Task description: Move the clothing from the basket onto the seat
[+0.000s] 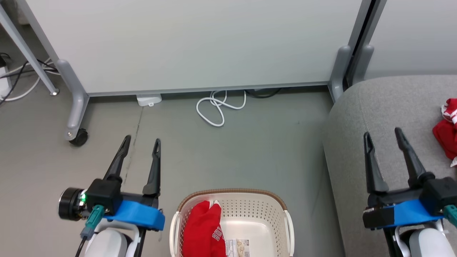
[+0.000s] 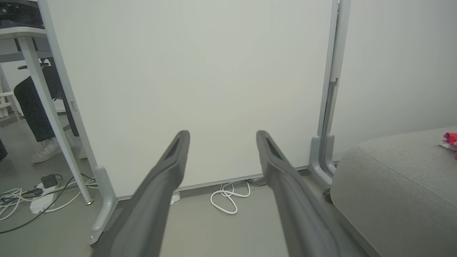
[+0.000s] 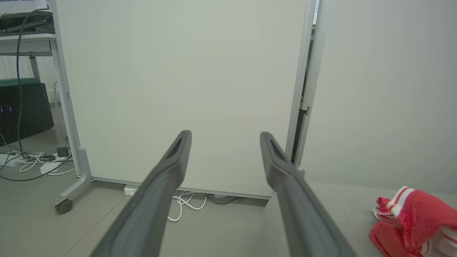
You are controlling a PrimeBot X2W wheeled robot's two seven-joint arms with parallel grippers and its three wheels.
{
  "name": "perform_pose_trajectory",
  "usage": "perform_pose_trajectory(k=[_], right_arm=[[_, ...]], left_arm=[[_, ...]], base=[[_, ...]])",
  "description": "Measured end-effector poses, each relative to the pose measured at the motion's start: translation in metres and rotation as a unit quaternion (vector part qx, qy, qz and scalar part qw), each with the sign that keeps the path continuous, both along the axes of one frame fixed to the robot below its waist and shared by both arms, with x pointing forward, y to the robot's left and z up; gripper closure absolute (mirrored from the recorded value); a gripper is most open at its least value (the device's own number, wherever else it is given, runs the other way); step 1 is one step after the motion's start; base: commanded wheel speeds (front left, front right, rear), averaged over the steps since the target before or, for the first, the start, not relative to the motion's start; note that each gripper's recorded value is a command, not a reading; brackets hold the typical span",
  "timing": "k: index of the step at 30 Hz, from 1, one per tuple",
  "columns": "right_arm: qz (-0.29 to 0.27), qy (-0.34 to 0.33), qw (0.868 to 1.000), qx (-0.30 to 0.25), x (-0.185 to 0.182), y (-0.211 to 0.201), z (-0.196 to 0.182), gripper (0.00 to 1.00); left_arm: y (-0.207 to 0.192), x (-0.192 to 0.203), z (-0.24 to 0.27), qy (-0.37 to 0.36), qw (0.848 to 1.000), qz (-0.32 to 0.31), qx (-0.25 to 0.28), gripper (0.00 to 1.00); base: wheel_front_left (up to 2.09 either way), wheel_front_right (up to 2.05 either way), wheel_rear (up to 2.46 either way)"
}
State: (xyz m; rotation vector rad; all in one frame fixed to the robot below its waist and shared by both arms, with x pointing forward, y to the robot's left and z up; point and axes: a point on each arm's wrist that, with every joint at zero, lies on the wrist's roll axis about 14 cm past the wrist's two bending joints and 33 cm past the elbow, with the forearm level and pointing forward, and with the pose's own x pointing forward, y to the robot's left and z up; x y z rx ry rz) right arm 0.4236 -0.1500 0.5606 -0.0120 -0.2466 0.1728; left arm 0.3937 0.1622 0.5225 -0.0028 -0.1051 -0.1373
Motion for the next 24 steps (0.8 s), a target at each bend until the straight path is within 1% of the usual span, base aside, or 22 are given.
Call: perform_pose_trajectory(k=[4,8,15,24], right_arm=[[0.002,0.003,1.000,0.005,-0.013,0.004,-0.002,0.00],[0.005,0.009,1.000,0.007,-0.023,0.006,-0.006,0.00],[0.004,0.034,0.999,0.013,-0.039,0.005,-0.023,0.00],[0.001,0.061,0.998,0.031,-0.051,0.002,-0.039,0.00]], left_arm=[[0.017,-0.014,-0.001,-0.001,1.000,0.027,-0.003,0.00],[0.025,-0.024,-0.001,-0.002,0.999,0.042,-0.005,0.00],[0.026,-0.034,-0.009,0.008,0.999,0.046,-0.012,0.00],[0.028,-0.036,-0.009,0.007,0.999,0.048,-0.012,0.00]], base=[[0.00,0.00,0.00],[0.00,0.00,0.00],[0.00,0.00,0.00],[0.00,0.00,0.00]])
